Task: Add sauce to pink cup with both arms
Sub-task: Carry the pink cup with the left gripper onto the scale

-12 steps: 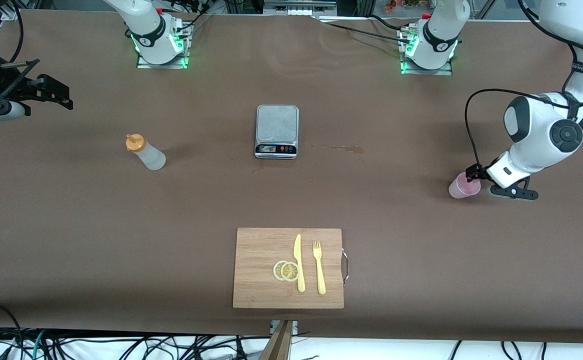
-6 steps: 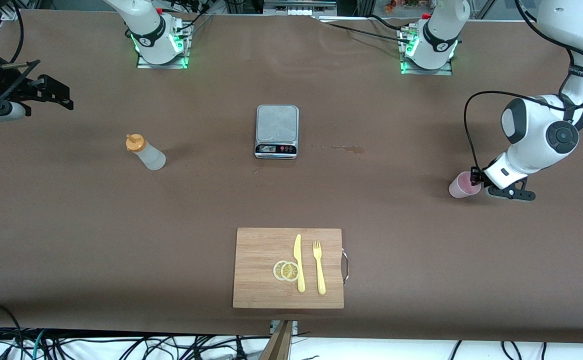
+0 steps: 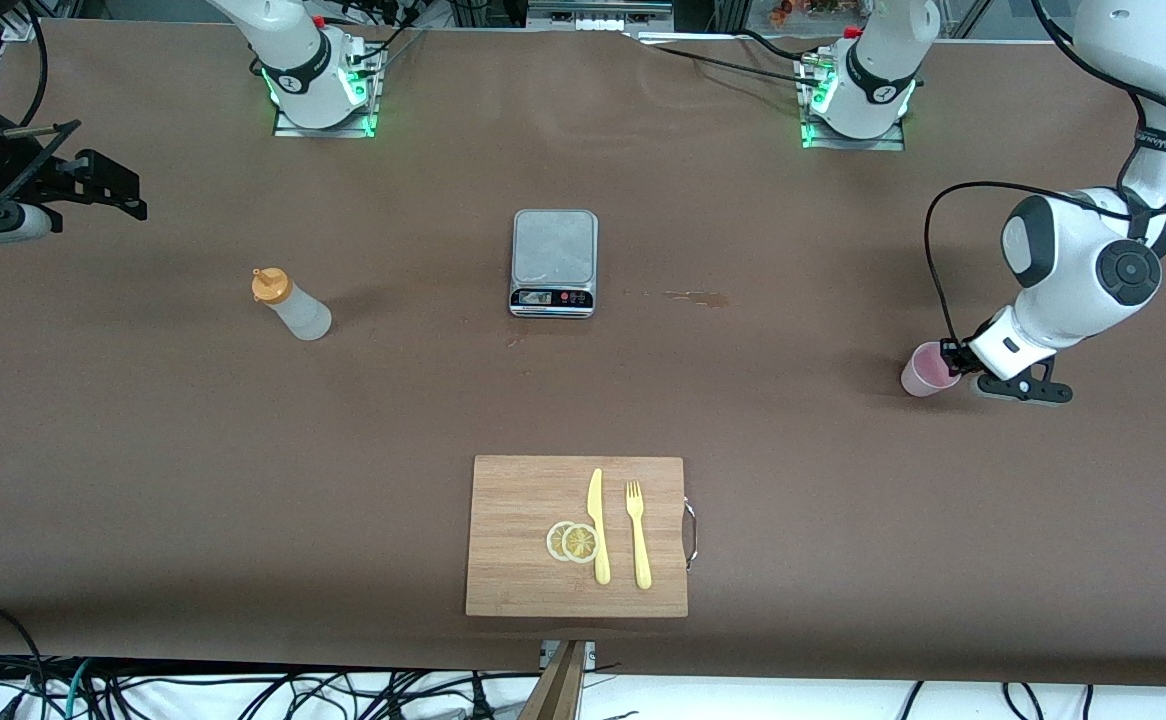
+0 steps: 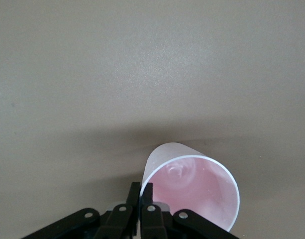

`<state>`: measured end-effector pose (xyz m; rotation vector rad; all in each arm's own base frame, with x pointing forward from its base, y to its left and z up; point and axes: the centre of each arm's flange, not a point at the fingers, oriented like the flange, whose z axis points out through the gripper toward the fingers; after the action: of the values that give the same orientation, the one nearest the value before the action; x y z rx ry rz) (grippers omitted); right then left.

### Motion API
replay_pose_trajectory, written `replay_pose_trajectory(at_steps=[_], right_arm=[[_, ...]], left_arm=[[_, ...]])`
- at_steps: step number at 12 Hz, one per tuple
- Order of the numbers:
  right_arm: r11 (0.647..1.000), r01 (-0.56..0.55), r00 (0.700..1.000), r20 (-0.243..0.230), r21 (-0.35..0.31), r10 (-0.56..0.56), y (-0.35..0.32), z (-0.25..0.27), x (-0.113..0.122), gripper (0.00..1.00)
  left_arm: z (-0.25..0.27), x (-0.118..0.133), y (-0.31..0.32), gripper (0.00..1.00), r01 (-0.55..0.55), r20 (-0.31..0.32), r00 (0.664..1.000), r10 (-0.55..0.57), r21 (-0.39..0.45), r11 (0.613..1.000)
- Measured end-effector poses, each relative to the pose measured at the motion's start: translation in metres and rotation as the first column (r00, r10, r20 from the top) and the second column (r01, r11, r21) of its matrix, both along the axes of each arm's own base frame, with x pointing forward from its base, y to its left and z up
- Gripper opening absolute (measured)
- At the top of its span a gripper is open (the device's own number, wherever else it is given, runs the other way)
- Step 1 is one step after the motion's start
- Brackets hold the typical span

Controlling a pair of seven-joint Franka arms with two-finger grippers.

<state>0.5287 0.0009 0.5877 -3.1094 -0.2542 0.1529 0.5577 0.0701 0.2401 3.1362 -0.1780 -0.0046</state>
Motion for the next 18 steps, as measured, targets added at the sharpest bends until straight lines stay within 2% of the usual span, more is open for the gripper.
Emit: replay_pose_trajectory(at_steps=[3,5,7,9,12,18], right_arm=[[1.000,0.000,1.000,0.000,0.000,0.000,0.000,0.000,0.000,1.00],[1.000,0.000,1.000,0.000,0.000,0.000,0.000,0.000,0.000,1.00],[1.000,0.000,1.000,0.000,0.000,0.000,0.000,0.000,0.000,1.00],[1.000,0.000,1.000,0.000,0.000,0.000,0.000,0.000,0.000,1.00],[1.000,0.000,1.000,-0.002,0.000,0.000,0.000,-0.001,0.000,1.00],[1.000,0.000,1.000,-0.008,-0.001,0.000,0.000,-0.004,0.002,1.00]], left_arm=[[0.014,0.014,-0.044,0.04,-0.029,-0.002,1.000,0.029,-0.084,0.996],[0.032,0.020,-0.114,0.04,-0.042,0.006,0.999,0.043,-0.130,0.991],[0.046,0.011,-0.194,0.04,-0.056,0.003,0.998,0.057,-0.146,0.988],[0.055,-0.010,-0.276,0.04,-0.108,-0.011,0.994,0.108,-0.152,0.982],[0.063,-0.056,-0.382,0.04,-0.187,-0.040,0.982,0.183,-0.158,0.970],[0.071,-0.143,-0.500,0.04,-0.234,-0.074,0.972,0.225,-0.155,0.960]])
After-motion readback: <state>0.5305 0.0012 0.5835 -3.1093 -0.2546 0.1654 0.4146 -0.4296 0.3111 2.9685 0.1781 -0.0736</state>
